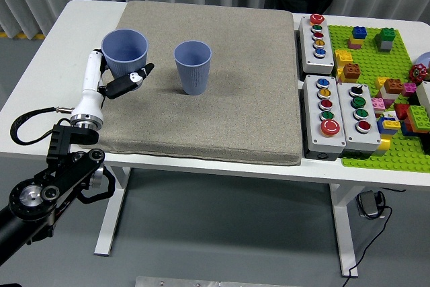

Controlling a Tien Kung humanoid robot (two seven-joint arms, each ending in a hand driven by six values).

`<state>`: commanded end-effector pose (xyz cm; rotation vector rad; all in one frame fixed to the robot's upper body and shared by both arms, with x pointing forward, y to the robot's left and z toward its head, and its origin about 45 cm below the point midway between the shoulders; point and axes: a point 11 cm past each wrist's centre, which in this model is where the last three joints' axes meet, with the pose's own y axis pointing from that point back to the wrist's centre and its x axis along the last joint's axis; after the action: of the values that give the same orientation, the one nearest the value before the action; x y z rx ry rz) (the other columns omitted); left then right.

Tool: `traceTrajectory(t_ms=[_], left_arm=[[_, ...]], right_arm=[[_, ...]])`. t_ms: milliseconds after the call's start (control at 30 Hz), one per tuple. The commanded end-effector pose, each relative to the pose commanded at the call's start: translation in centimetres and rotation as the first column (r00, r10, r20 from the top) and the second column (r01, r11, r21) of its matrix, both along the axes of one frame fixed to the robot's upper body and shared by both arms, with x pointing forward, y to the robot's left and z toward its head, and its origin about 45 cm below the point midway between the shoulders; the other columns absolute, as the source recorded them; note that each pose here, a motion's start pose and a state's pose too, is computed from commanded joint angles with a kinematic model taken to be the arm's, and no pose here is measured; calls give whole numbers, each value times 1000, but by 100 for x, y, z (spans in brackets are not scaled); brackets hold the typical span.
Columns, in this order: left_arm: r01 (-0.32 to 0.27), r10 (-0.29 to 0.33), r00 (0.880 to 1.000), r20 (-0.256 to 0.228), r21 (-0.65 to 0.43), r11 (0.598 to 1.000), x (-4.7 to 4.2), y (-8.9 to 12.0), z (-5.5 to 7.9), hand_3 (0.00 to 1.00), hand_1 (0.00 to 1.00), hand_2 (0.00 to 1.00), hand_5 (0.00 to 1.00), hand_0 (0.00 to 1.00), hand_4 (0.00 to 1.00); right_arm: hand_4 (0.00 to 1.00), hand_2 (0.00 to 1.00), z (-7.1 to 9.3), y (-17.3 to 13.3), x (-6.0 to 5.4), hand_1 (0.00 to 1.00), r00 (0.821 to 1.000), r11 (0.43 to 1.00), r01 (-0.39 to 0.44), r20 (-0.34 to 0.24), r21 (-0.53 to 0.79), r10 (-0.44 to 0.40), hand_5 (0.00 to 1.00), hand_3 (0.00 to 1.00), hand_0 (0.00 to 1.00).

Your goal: Pick cup pour cup place

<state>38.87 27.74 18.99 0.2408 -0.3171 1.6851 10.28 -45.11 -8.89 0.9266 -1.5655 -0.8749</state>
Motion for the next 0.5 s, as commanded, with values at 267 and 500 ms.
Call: traceTrajectory(t_ms=[267,500], left_arm=[[16,-19,999,-51,-72,997,-134,-141,-224,541,535,529,163,571,848],[46,-53,997,-55,-116,992,-145,-265,-321,548,537,535,159,573,844]], right_arm=[[38,663,0,2,5,705,1000,1000,-6,-3,0,6,322,629,700],[37,663,-1,9,10,706,1000,1000,-8,-3,2,8,322,629,700]])
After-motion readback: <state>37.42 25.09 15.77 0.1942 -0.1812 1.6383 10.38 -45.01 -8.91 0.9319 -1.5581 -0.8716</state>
